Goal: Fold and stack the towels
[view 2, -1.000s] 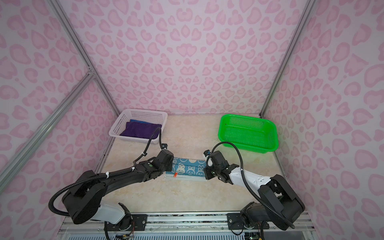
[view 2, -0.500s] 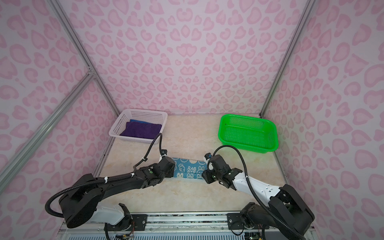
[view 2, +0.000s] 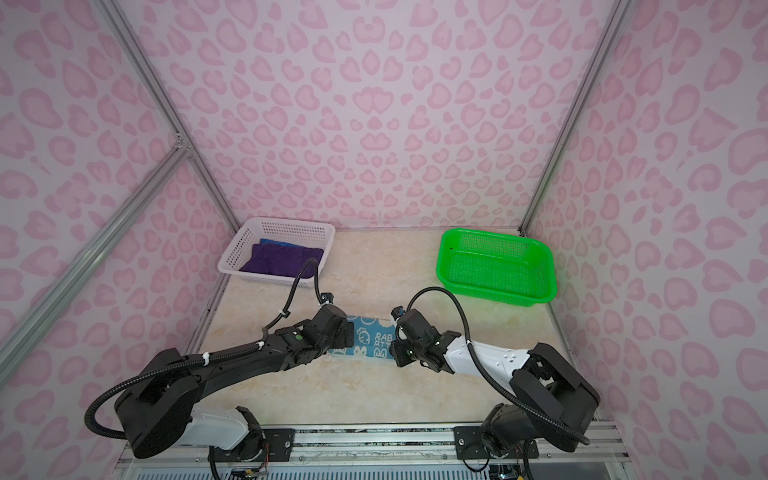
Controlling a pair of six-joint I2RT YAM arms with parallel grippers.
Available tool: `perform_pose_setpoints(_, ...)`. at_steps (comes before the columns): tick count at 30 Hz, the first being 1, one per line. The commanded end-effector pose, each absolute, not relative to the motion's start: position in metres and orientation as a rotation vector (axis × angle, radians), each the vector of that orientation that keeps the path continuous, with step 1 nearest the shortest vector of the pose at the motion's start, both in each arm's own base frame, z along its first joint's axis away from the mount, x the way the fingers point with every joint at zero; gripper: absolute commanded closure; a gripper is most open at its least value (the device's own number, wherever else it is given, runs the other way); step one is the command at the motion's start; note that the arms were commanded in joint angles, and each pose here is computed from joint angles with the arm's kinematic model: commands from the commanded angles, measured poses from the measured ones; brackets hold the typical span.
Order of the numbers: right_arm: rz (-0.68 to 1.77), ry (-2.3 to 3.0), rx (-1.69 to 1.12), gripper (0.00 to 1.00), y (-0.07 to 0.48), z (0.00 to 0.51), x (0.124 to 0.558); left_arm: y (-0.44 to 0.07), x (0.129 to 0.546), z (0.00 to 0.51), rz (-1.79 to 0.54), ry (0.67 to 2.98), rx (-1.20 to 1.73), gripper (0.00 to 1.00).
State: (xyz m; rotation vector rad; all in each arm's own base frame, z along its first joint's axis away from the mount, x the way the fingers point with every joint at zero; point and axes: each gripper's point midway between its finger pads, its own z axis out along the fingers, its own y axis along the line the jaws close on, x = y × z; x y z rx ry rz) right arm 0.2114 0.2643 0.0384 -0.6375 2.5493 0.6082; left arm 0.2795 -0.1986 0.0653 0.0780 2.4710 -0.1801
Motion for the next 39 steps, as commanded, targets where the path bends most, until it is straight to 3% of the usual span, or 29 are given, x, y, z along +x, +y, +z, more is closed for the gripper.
perform_pose_setpoints(1,0.557,2.604,-0.547,0.69,0.252,0.019,0.208,-0.208,0.274,0.061,-0.309,2.522,0.08,0.02)
perform_pose_setpoints(7,0.415,2.657,-0.507,0.75,0.229,-0.001,0.206,-0.22,0.268,0.046,-0.388,2.594,0.126,0.02)
perform_pose_setpoints(17,0.405,2.657,-0.527,0.78,0.229,-0.006,0.206,-0.213,0.264,0.006,-0.431,2.697,0.024,0.04)
perform_pose_setpoints(29,0.407,2.648,-0.545,0.79,0.232,-0.004,0.208,-0.231,0.251,-0.019,-0.613,2.778,-0.011,0.42)
perform_pose_setpoints(32,0.405,2.652,-0.55,0.79,0.233,-0.006,0.208,-0.229,0.248,-0.018,-0.614,2.784,-0.004,0.6)
perform_pose_setpoints(36,0.402,2.653,-0.555,0.79,0.234,-0.009,0.209,-0.226,0.252,-0.014,-0.575,2.777,0.008,0.96)
perform_pose_setpoints(39,0.406,2.638,-0.543,0.77,0.234,-0.006,0.211,-0.224,0.259,-0.005,-0.519,2.763,0.033,0.97)
